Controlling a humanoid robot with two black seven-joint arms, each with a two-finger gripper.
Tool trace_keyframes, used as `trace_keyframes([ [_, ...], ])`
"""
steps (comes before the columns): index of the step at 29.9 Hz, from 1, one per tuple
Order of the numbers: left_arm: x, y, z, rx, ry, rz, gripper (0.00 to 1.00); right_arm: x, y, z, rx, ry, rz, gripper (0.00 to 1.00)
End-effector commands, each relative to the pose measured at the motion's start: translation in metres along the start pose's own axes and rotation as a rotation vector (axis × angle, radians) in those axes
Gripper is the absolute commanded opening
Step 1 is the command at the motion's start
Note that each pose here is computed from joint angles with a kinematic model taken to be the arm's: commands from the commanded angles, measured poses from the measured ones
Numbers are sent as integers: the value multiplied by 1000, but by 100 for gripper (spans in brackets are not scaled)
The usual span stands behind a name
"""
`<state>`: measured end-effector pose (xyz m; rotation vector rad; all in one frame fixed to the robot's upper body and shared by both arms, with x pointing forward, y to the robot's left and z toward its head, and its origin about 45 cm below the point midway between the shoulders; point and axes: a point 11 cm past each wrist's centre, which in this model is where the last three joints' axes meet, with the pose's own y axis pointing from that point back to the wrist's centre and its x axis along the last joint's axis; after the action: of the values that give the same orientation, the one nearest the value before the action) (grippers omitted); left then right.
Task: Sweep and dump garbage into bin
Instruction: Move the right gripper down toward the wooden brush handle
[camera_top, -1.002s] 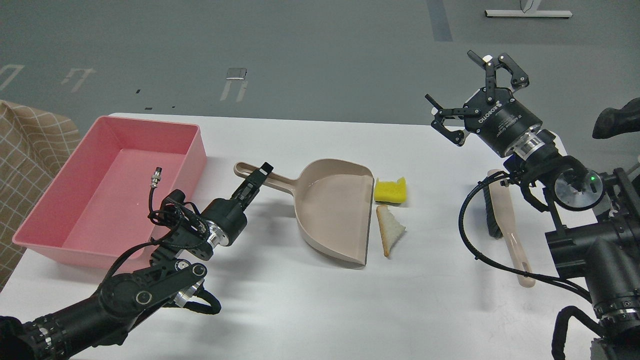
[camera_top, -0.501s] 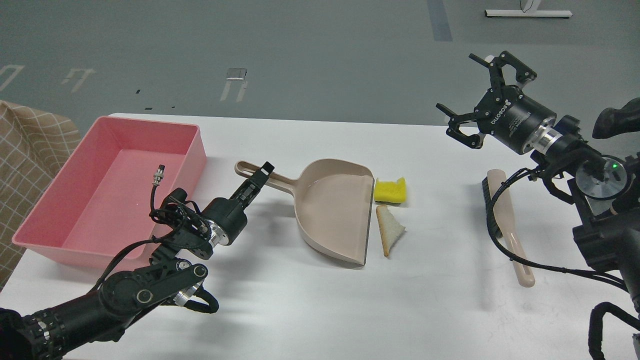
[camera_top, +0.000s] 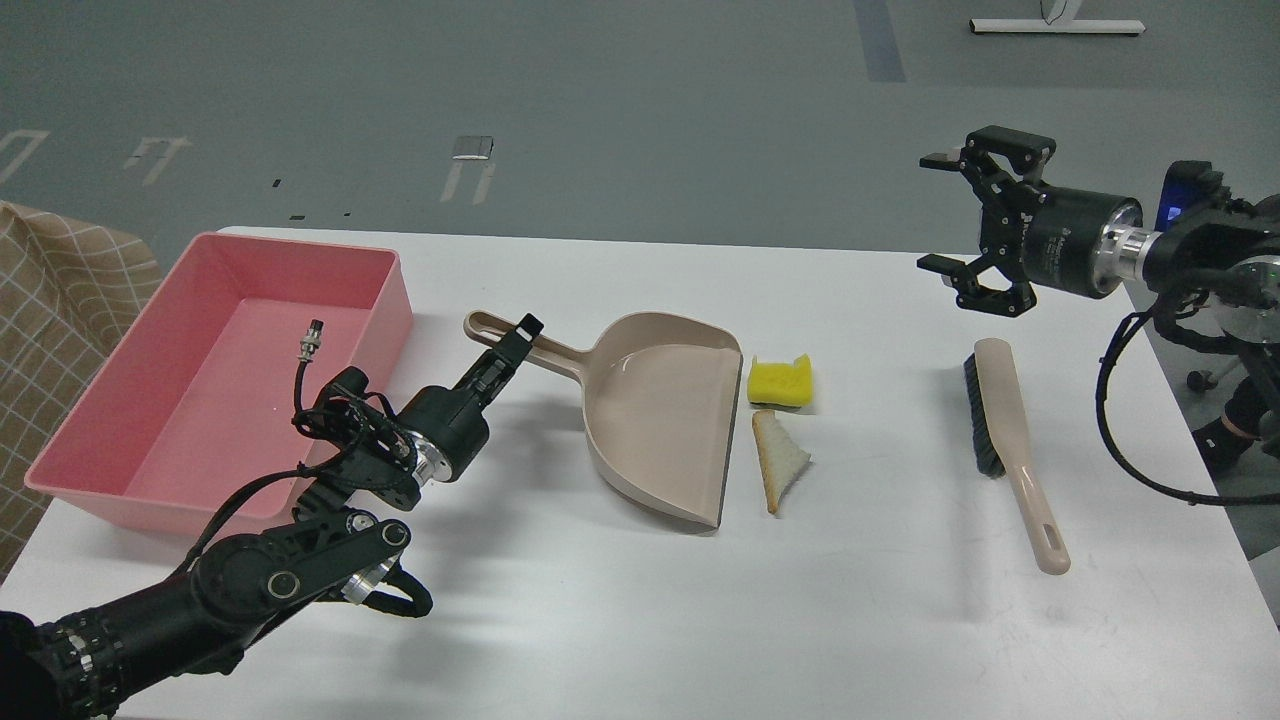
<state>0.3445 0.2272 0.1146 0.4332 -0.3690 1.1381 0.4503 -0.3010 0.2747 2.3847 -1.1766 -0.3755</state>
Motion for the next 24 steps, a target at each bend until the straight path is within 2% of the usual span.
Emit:
trace_keyframes([
  [1,0,-1,1,-2,2,0,0,1,14,7,-83,124,15,100],
  [14,1,-3,7,-17,1,-1,0,-3,31,9,-230,505,89,99],
  [24,3,-4,9,-22,-2,17,0,-9,48,31,-306,586,62,100],
])
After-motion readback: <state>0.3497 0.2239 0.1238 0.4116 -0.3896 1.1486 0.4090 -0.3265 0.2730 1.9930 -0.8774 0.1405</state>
